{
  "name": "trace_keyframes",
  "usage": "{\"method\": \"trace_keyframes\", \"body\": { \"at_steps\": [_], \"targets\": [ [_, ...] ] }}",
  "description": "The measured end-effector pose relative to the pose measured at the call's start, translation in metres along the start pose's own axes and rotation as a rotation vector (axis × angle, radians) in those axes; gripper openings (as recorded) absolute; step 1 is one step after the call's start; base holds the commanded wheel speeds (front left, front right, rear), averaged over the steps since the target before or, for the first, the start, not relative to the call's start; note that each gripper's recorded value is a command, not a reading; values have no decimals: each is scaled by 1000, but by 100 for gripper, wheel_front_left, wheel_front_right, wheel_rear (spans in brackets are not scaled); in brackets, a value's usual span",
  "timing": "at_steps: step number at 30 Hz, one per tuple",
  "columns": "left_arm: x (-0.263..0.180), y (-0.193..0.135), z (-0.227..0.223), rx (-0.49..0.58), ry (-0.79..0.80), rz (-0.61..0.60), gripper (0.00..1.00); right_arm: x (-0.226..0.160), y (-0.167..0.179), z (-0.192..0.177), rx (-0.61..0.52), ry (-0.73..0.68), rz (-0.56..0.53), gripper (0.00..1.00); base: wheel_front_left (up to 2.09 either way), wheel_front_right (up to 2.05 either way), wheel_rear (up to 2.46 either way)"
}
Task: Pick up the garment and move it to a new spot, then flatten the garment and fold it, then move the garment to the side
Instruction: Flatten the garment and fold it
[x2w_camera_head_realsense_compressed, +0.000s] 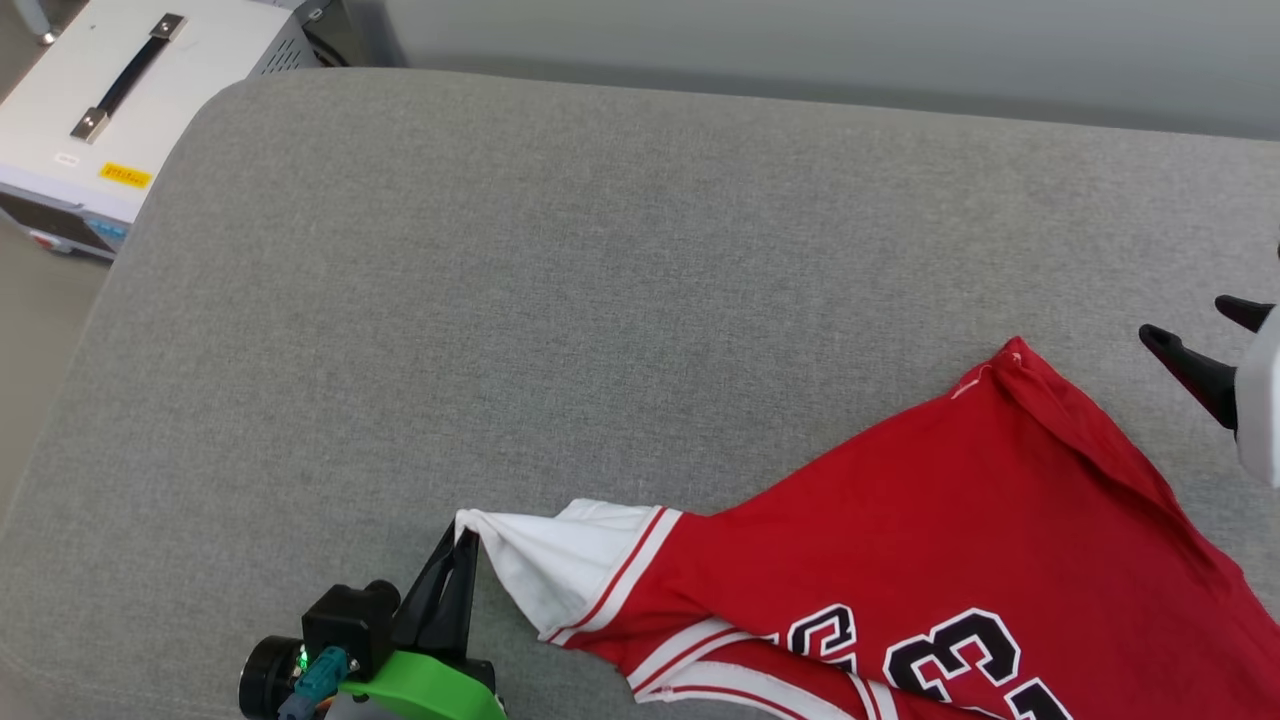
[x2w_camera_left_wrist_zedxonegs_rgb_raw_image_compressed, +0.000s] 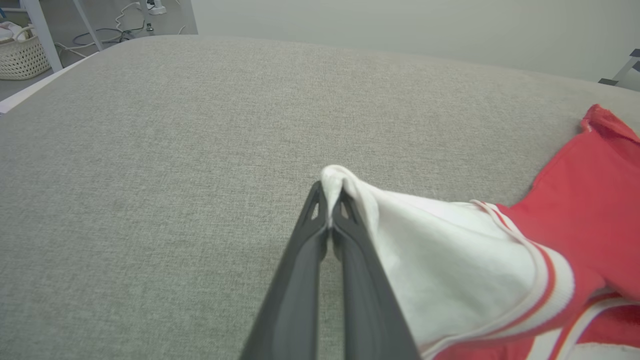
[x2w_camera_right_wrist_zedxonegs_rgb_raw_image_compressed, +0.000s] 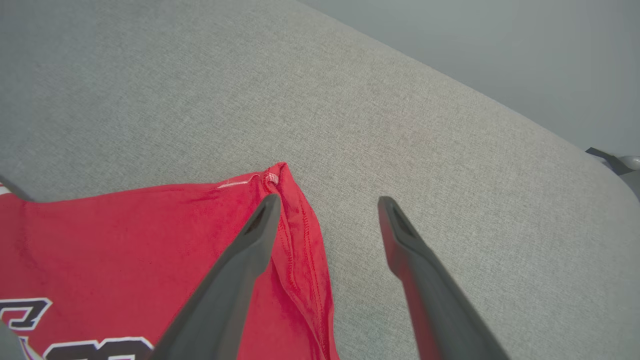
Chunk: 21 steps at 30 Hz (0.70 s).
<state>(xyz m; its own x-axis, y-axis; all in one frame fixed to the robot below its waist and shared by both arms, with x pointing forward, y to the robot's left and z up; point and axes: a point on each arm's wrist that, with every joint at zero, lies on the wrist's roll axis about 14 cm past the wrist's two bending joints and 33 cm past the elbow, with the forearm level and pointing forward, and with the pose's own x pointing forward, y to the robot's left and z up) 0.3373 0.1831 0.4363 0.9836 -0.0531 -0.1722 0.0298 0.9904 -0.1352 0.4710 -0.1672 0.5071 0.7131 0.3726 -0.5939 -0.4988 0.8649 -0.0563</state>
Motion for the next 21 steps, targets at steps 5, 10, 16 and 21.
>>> {"method": "trace_keyframes", "body": {
  "at_steps": [5, 10, 16, 21],
  "targets": [
    [5, 3, -3, 2, 7, 13, 0, 37, 7, -22, -15, 186, 49, 100, 0, 0, 0],
    [13, 3, -6, -5, 17, 21, 0, 69, 11, -44, -33, 312, 73, 100, 0, 0, 0],
    [22, 6, -13, -7, 38, 38, 0, 102, 23, -84, -38, 431, 114, 100, 0, 0, 0],
    [24, 11, -20, -8, 59, 53, 0, 113, 30, -107, -72, 497, 153, 100, 0, 0, 0]
  ]
}}
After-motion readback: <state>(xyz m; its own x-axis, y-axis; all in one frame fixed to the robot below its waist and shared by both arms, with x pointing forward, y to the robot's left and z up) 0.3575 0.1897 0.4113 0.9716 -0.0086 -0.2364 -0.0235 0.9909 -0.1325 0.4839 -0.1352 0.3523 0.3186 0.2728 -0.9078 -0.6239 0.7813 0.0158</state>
